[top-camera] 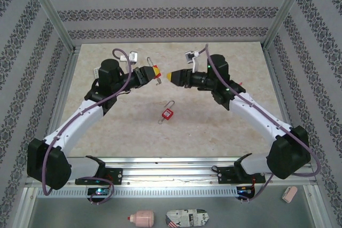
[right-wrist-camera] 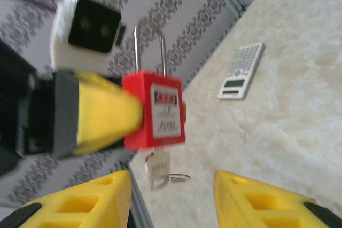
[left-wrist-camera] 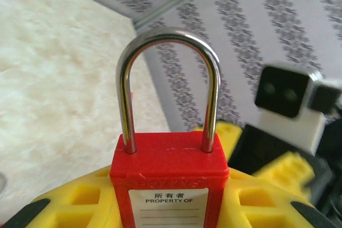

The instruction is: Unlock with the key

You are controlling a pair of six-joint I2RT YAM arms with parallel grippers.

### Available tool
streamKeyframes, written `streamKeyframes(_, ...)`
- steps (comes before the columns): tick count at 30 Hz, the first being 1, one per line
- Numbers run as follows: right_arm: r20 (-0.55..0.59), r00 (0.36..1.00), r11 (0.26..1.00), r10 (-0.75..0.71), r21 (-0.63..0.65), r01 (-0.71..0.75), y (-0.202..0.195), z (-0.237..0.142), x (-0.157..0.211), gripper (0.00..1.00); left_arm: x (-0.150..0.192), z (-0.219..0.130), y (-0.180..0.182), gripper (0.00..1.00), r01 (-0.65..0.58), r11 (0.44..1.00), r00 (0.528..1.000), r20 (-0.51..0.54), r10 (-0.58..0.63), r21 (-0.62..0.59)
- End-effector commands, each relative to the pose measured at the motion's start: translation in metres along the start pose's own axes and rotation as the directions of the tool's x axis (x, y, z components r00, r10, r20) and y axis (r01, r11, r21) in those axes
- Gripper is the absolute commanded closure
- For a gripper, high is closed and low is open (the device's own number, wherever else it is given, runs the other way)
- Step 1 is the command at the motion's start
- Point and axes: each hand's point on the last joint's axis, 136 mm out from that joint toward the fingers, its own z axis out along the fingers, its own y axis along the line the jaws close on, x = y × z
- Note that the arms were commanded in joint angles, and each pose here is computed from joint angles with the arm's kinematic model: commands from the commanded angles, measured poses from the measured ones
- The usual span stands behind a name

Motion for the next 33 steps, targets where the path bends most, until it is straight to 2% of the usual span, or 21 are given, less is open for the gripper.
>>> streamKeyframes(1,-0.089,0.988,0.983,-0.129,0.121,0.139,-0.012,0.009,0.024,0.54,0.012,-0.016,0.020,1.00,0.023,0.982,0.999,-0.035,-0.030,-0.187)
streamKeyframes(5,-0.107,0.976,0.973,-0.191,0.113,0.203,0.000,0.019,0.032,0.53,0.015,-0.016,0.026,1.00,0.062,0.973,0.996,-0.046,-0.074,-0.223)
streamKeyframes(15,-0.141,0.970,0.969,-0.197,0.124,0.214,-0.005,0.040,0.038,0.53,0.021,-0.004,0.025,1.00,0.121,0.974,0.990,-0.052,-0.133,-0.192)
streamKeyframes(21,-0.123,0.970,0.969,-0.209,0.106,0.222,0.001,0.050,0.033,0.53,0.026,-0.002,0.028,1.00,0.131,0.972,0.988,-0.057,-0.145,-0.197)
streamKeyframes(25,-0.127,0.969,0.969,-0.213,0.100,0.226,0.004,0.054,0.032,0.59,0.028,0.000,0.028,1.00,0.134,0.972,0.987,-0.062,-0.149,-0.195)
streamKeyframes(27,-0.133,0.968,0.968,-0.213,0.107,0.227,0.003,0.055,0.033,0.65,0.027,0.000,0.027,1.00,0.132,0.972,0.987,-0.060,-0.146,-0.193)
streamKeyframes(31,-0.156,0.963,0.965,-0.219,0.111,0.237,0.002,0.058,0.038,0.84,0.027,0.000,0.028,1.00,0.138,0.970,0.986,-0.059,-0.153,-0.201)
streamKeyframes(33,-0.167,0.960,0.963,-0.225,0.111,0.245,0.003,0.059,0.041,0.86,0.026,0.000,0.028,1.00,0.142,0.969,0.986,-0.056,-0.156,-0.200)
